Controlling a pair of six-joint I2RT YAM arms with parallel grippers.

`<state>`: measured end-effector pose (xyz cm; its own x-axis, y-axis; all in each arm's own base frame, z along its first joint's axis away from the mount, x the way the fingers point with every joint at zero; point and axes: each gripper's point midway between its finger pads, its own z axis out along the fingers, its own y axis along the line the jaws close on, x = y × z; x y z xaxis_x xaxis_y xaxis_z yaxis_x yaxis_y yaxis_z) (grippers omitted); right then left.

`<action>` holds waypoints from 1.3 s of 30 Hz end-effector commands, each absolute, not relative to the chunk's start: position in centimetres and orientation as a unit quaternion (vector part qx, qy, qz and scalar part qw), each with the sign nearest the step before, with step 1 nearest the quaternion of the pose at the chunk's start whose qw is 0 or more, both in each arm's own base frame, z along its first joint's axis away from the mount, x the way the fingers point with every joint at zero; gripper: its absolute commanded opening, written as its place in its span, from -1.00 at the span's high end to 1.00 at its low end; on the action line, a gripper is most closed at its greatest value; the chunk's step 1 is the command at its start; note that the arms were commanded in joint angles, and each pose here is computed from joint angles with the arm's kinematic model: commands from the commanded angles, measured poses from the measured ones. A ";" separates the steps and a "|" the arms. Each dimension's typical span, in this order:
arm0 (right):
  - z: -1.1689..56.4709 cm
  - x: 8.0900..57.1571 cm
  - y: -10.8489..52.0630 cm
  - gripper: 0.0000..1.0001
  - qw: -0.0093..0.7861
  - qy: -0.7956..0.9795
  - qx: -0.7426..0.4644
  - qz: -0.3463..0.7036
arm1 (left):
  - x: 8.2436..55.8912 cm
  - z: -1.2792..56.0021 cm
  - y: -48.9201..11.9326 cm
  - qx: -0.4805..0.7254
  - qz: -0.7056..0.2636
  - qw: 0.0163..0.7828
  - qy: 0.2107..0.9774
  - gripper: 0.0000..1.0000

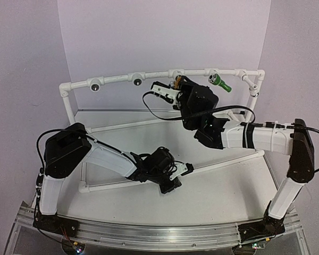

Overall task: Install the water faucets
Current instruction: Screw the water faucet onto the adaptor.

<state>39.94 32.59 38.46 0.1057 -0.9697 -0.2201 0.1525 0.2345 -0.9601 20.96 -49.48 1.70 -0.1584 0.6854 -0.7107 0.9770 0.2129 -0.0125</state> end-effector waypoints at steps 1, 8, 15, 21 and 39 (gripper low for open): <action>40.1 40.2 32.2 1.00 0.638 0.527 -0.367 -0.425 | 20.0 -1.0 -48.6 0.584 -0.232 0.254 0.735 1.00; 40.5 40.1 32.6 1.00 0.650 0.548 -0.337 -0.406 | 19.3 -0.9 -49.3 0.590 -0.240 0.252 0.729 1.00; 39.9 40.1 32.4 1.00 0.661 0.569 -0.308 -0.379 | 18.3 -1.4 -50.2 0.599 -0.246 0.237 0.724 1.00; 40.7 39.6 31.8 1.00 0.684 0.585 -0.277 -0.337 | 17.3 -1.6 -51.2 0.603 -0.256 0.217 0.724 1.00; 40.2 39.2 32.6 1.00 0.702 0.624 -0.245 -0.239 | 17.0 -1.9 -52.2 0.600 -0.252 0.194 0.734 1.00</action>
